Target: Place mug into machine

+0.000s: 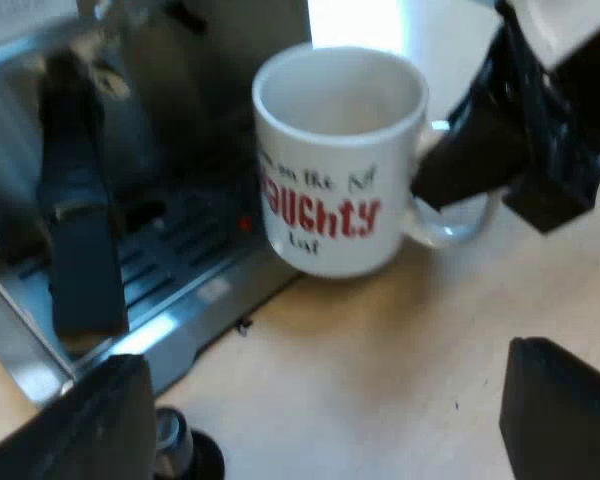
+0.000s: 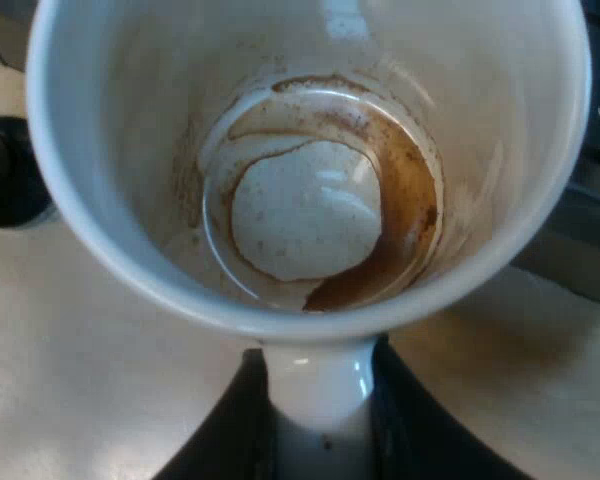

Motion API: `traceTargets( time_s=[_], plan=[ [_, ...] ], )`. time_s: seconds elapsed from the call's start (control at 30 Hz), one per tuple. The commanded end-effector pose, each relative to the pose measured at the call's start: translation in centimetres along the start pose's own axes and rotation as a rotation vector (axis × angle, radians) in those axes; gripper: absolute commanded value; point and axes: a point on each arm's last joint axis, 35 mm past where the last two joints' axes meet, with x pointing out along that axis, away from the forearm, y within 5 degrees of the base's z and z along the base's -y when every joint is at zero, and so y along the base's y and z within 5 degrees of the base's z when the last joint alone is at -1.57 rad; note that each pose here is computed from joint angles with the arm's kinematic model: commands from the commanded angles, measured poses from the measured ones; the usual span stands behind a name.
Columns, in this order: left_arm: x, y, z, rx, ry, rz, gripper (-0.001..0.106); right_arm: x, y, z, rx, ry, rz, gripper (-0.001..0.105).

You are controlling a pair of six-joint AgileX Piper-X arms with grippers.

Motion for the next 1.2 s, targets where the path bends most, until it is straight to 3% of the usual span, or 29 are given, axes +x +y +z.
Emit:
traceTargets(
  time_s=[0.03, 0.27, 0.57, 0.83, 0.93, 1.2],
  plan=[
    [0.3, 0.1, -0.1, 0.003, -0.004, 0.010, 0.071, -0.3, -0.5, 1.5, 0.006, -0.082, -0.006, 0.000],
    [1.1, 0.5, -0.6, -0.005, 0.007, 0.019, 0.071, 1.6, -0.4, 3.2, -0.047, -0.075, -0.014, 0.000],
    [1.1, 0.5, -0.4, -0.012, -0.010, 0.018, 0.071, 4.1, 0.1, 5.3, -0.065, -0.063, -0.014, 0.000],
    [1.1, 0.5, -0.4, -0.012, -0.010, 0.018, 0.071, 5.7, 0.4, 6.5, -0.058, -0.083, -0.015, 0.000],
    [1.1, 0.5, -0.4, -0.012, -0.010, 0.018, 0.071, 5.9, 0.4, 6.4, -0.026, -0.079, -0.014, 0.000],
    [1.1, 0.5, -0.4, -0.012, -0.010, 0.018, 0.071, 5.8, 1.1, 6.3, -0.043, -0.074, -0.005, 0.000]
  ],
)
